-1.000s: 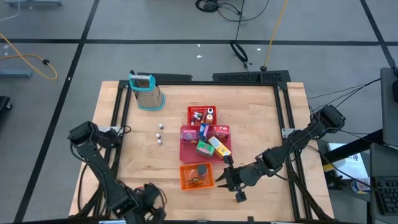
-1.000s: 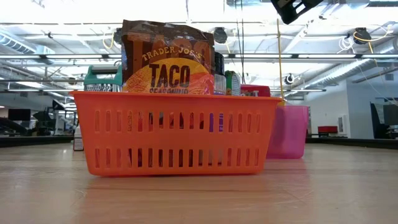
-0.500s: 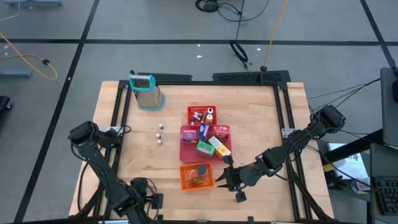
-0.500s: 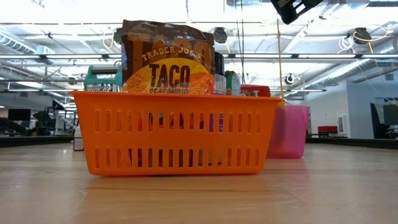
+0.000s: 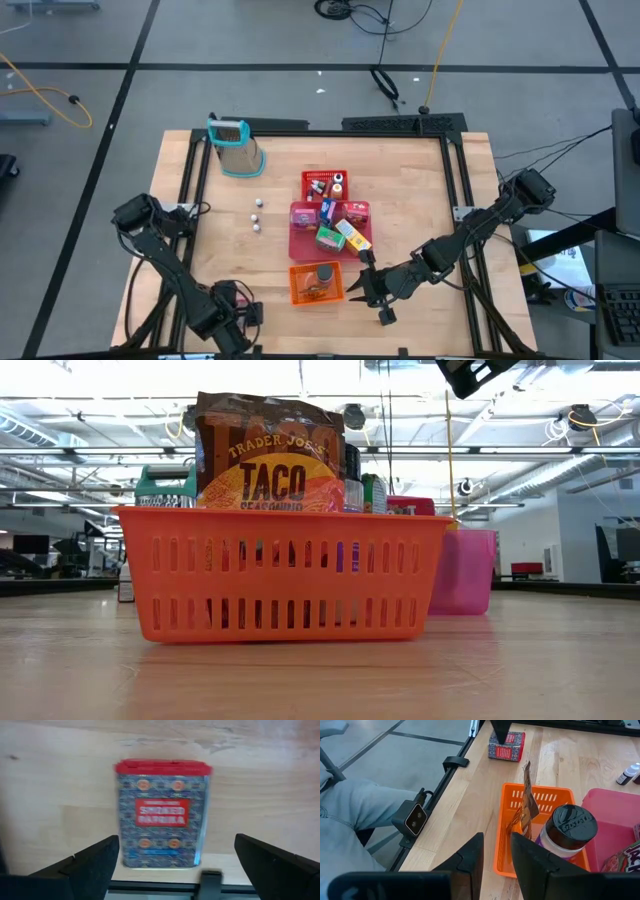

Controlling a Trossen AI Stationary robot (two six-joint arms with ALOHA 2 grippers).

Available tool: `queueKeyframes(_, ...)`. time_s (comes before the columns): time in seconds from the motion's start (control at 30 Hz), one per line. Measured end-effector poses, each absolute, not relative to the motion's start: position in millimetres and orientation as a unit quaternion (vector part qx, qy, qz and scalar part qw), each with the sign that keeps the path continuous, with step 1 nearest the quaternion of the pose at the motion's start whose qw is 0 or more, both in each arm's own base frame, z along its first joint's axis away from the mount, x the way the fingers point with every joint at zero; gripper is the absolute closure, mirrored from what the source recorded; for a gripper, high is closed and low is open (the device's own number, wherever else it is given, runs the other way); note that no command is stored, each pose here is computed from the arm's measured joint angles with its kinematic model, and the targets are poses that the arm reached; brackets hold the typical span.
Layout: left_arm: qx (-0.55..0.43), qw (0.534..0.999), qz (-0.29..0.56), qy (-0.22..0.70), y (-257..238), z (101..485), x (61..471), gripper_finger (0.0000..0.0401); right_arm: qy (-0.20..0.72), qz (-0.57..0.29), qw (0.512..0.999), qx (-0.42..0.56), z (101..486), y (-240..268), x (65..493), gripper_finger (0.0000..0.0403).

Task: Pick & Place Kitchen Items
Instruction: Put the red seasoning can into the orange bin

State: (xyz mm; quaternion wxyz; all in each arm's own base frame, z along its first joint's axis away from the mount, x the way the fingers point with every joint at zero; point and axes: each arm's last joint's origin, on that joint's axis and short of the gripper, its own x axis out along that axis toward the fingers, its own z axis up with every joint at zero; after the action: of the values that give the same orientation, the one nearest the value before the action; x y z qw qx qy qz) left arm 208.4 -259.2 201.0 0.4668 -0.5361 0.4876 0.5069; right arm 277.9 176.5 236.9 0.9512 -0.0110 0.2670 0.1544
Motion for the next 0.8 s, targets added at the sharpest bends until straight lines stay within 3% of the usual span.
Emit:
queueKeyframes(0.2, -0.535, 0.451, 0.518, 0.492, -258.5, 200.9, 207.1, 0.0001, 0.267, 0.155, 0.951, -0.011, 236.9, 176.6, 277.9, 0.0314)
queueKeyframes(0.4, -0.539, 0.466, 0.518, 0.473, -256.2, 194.8, 207.2, 0.0001, 0.267, 0.154, 0.951, -0.011, 236.9, 176.5, 277.9, 0.0314)
queueKeyframes(0.8, -0.566, 0.463, 0.489, 0.476, -242.6, 142.1, 198.4, 0.0005, 0.267, 0.154, 0.951, -0.011, 236.9, 176.5, 277.9, 0.0314)
